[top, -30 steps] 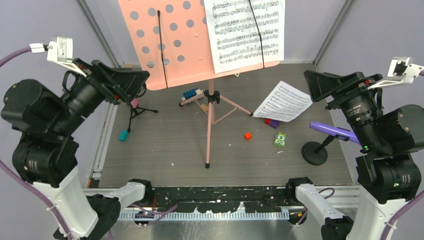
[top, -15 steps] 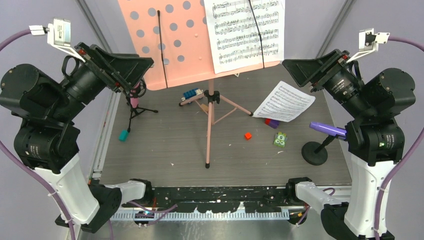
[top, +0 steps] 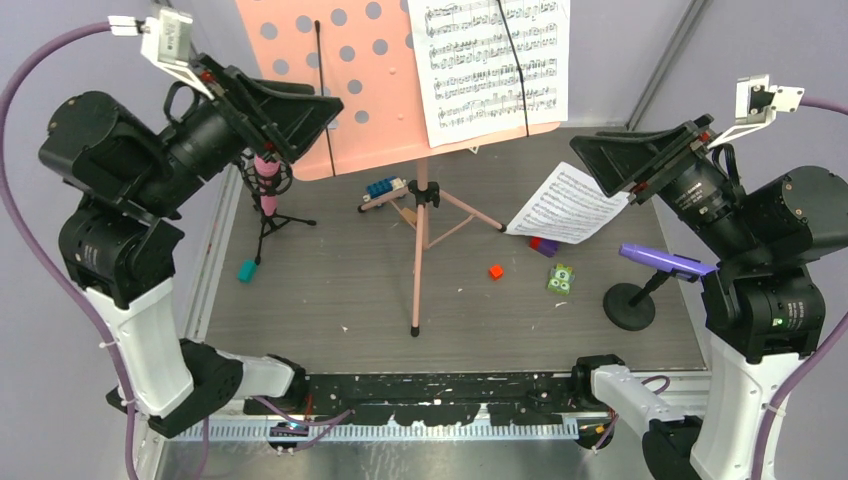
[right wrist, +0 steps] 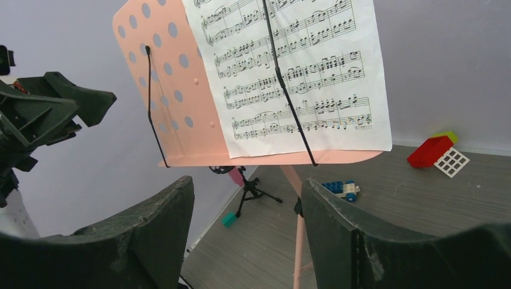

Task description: Pack up the instrument practice props

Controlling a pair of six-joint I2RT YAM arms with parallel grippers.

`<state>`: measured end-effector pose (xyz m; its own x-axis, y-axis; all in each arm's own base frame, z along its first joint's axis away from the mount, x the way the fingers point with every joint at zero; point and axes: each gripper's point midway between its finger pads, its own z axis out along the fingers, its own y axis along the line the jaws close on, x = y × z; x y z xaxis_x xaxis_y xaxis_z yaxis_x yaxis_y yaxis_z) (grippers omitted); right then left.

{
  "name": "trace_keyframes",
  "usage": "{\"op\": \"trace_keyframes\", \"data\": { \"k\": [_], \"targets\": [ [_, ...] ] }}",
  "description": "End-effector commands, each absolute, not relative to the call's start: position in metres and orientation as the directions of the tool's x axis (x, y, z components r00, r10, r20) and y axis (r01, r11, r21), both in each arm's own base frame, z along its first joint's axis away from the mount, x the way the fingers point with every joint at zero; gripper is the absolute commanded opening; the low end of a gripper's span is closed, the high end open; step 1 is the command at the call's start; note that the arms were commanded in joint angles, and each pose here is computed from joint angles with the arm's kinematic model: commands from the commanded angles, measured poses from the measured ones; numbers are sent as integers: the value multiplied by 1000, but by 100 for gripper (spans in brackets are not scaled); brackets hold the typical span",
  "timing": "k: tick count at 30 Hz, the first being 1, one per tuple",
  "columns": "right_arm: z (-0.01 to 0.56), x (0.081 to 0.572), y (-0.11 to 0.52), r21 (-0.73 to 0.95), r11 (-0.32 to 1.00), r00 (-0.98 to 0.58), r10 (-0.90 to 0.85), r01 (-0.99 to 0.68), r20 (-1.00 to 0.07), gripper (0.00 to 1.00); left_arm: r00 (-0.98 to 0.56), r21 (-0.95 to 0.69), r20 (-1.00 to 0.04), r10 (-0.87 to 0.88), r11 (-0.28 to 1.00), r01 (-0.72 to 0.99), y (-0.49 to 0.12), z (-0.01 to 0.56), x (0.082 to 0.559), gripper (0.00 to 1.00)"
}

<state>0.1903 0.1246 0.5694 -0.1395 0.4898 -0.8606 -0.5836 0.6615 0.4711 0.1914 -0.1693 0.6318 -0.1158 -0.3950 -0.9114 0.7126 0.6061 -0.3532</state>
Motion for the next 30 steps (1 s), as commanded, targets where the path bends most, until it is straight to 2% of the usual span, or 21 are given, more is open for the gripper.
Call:
{"op": "trace_keyframes", "data": {
  "k": [1,14,22,30],
  "targets": [
    [568,189,126,449,664,-133,470,-598,-873,70,-48,-261,-941,-334,629,732,-182,631,198,67],
    [561,193,127,455,658,-140,473,-599,-870,71,-74,-222,-961,-268,582,782,-216,617,194,67],
    [561,196,127,444,663,-133,465,-603,-875,71,-51,-156,-982,-182,632,759,-257,598,200,68],
    [571,202,131,443,645,-131,472,-623,-872,72,-98,-215,-971,-218,612,761,-284,592,211,68]
  ]
}}
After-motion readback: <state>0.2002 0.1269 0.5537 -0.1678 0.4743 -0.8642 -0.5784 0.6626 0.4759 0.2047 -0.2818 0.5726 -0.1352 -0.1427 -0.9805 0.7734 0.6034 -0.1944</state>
